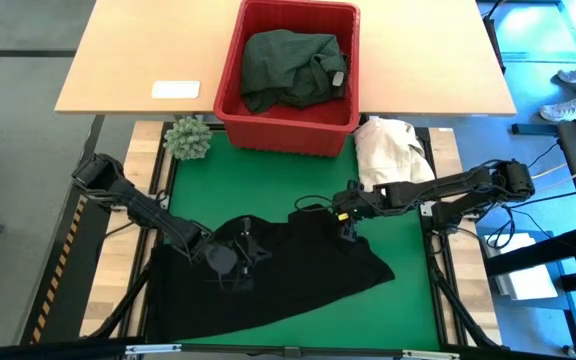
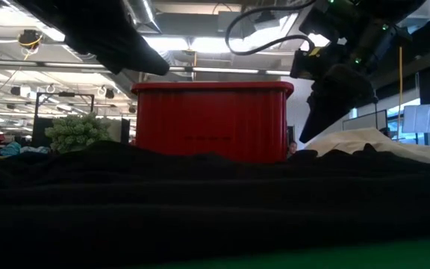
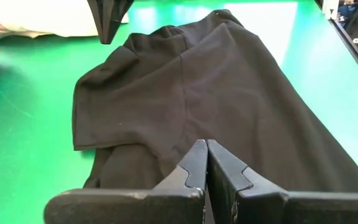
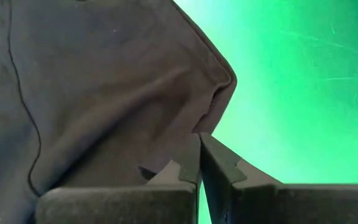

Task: Fold laundry
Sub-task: Fold the black shirt

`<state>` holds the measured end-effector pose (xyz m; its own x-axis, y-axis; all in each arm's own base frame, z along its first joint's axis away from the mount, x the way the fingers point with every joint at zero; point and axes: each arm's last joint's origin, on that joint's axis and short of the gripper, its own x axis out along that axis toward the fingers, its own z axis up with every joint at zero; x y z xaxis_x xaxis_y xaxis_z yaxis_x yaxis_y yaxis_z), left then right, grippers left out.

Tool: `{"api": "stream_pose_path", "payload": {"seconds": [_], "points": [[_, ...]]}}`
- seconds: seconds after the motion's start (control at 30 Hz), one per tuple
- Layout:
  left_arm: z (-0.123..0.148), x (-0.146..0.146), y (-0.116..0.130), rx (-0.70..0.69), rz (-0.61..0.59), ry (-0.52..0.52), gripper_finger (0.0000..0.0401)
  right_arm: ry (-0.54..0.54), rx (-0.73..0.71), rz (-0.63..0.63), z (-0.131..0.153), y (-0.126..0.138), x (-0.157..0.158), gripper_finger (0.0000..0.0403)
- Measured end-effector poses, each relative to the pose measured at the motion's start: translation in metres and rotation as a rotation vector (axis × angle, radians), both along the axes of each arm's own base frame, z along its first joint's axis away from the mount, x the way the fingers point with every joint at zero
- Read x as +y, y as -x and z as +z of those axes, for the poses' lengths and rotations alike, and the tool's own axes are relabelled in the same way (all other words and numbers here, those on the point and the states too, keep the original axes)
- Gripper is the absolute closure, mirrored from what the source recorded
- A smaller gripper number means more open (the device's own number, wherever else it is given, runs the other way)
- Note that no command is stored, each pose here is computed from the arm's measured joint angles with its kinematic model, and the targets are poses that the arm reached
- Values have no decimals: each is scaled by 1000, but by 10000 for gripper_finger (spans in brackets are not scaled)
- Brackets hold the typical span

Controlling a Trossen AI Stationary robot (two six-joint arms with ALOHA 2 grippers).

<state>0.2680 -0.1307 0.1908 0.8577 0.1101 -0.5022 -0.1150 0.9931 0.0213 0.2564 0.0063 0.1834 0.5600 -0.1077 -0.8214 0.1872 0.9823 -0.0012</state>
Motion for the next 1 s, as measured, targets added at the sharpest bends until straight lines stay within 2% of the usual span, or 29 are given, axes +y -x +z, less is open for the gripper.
{"api": "stream_pose_path", "payload": {"seconds": [0.2, 0.37, 0.47, 0.63, 0.77, 1.0], "points": [[0, 0, 0, -6, 5, 3, 401, -14, -22, -14, 1, -2, 0, 380], [2, 1, -1, -29, 32, -21, 394, -21, -24, -5, 1, -2, 0, 318], [3, 2, -2, -39, 25, -49, 373, -25, -24, -2, 1, -2, 1, 272], [5, 7, -6, -61, 47, -37, 329, -42, -43, -25, -1, -6, 1, 212], [5, 11, -8, -63, 72, -20, 308, -79, -33, -51, -10, -12, -3, 182], [5, 12, -8, -62, 77, -10, 305, -105, 15, -131, -29, -19, -21, 157]]}}
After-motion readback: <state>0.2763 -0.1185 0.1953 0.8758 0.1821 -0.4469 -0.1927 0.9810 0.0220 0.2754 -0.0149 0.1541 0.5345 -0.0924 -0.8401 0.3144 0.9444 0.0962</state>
